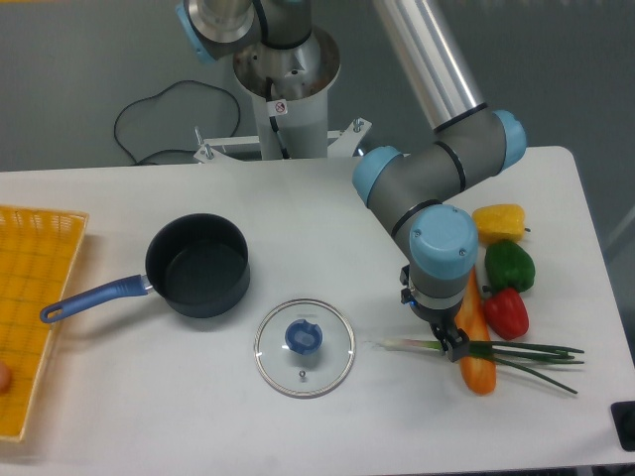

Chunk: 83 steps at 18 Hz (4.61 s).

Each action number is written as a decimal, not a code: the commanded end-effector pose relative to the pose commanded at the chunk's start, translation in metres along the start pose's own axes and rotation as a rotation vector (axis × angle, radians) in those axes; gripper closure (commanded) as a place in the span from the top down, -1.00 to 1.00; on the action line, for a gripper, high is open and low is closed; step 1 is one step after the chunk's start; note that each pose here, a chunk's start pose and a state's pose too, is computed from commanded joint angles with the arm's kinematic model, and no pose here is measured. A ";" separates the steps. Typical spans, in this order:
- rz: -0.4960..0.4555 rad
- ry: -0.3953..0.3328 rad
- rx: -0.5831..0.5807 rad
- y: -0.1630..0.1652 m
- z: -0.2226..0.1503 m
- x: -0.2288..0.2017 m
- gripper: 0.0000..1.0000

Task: Pick up the green onion
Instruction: 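Lower the gripper down onto the green onion stalks beside the carrot, then close the gripper around the green onion stalks, then lift the grasped green onions up off the table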

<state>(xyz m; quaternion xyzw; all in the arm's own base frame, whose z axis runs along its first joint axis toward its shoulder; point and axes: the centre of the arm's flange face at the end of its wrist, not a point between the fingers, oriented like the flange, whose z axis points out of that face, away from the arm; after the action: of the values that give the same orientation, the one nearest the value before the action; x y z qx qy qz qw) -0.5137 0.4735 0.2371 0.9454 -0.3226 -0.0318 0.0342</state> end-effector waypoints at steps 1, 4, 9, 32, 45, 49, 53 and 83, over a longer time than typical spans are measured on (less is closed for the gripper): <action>0.000 0.003 0.000 0.000 0.003 0.000 1.00; 0.001 -0.003 0.000 -0.001 0.009 -0.002 1.00; 0.001 -0.003 0.000 -0.001 0.021 -0.005 0.93; -0.008 0.011 0.000 -0.004 0.034 -0.003 0.02; -0.032 0.016 0.000 -0.009 0.036 -0.002 -0.55; -0.037 0.010 0.000 -0.009 0.032 -0.002 -0.65; -0.060 -0.002 -0.001 -0.007 0.023 -0.002 -0.70; -0.249 -0.108 0.058 -0.062 -0.122 0.057 -0.70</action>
<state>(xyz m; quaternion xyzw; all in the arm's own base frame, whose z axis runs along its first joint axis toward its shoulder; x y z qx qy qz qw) -0.4211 0.4925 0.3510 0.9756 -0.2050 -0.0773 -0.0147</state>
